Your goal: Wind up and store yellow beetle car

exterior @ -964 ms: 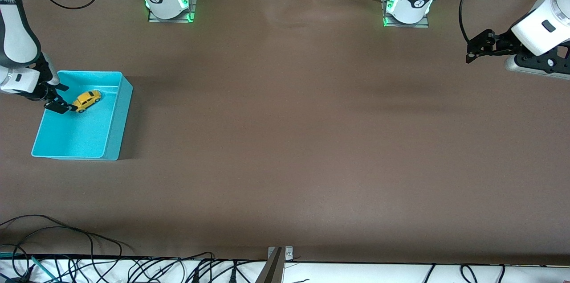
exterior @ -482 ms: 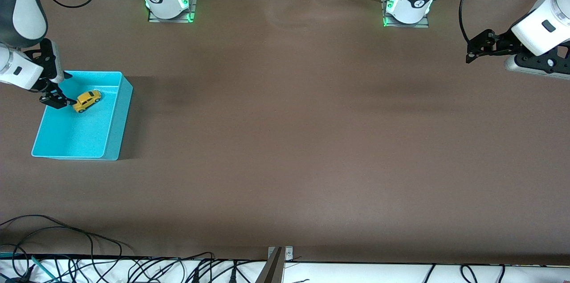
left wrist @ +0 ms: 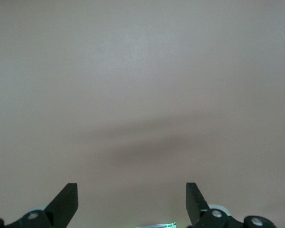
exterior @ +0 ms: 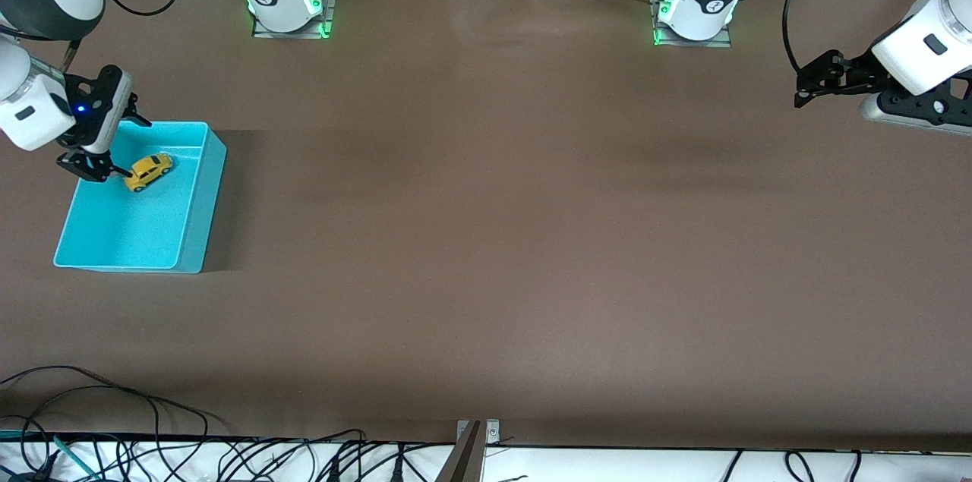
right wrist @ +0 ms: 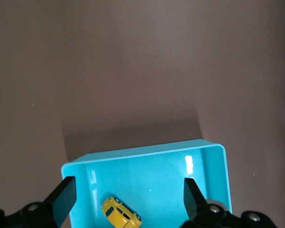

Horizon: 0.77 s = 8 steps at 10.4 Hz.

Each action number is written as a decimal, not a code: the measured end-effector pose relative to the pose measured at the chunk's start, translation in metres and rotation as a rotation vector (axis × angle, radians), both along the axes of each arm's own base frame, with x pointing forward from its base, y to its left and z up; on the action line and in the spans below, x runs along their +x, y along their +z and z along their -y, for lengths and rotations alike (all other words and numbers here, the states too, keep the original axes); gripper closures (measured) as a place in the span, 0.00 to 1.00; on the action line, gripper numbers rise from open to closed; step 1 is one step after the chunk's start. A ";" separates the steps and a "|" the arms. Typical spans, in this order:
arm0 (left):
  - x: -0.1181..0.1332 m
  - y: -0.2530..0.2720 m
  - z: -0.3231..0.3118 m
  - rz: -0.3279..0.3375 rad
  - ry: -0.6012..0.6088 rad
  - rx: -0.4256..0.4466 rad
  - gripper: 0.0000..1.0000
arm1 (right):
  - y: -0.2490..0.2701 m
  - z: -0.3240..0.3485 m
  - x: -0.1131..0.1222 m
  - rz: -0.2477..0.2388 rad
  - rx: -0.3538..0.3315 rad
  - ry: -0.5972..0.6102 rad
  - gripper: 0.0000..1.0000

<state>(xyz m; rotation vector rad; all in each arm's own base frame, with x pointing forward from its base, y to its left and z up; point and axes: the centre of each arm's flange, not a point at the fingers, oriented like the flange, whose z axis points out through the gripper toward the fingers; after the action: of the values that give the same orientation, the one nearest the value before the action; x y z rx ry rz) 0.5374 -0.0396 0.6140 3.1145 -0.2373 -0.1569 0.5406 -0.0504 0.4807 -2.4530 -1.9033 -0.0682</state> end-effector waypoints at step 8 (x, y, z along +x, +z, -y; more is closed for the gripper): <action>0.000 0.000 0.000 0.000 0.000 0.000 0.00 | 0.060 -0.087 0.007 -0.047 0.008 -0.982 0.00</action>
<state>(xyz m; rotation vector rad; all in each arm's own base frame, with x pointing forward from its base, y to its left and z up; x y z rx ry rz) 0.5374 -0.0397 0.6140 3.1144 -0.2375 -0.1570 0.5477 0.0365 0.5402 -3.0531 -0.5183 -0.0384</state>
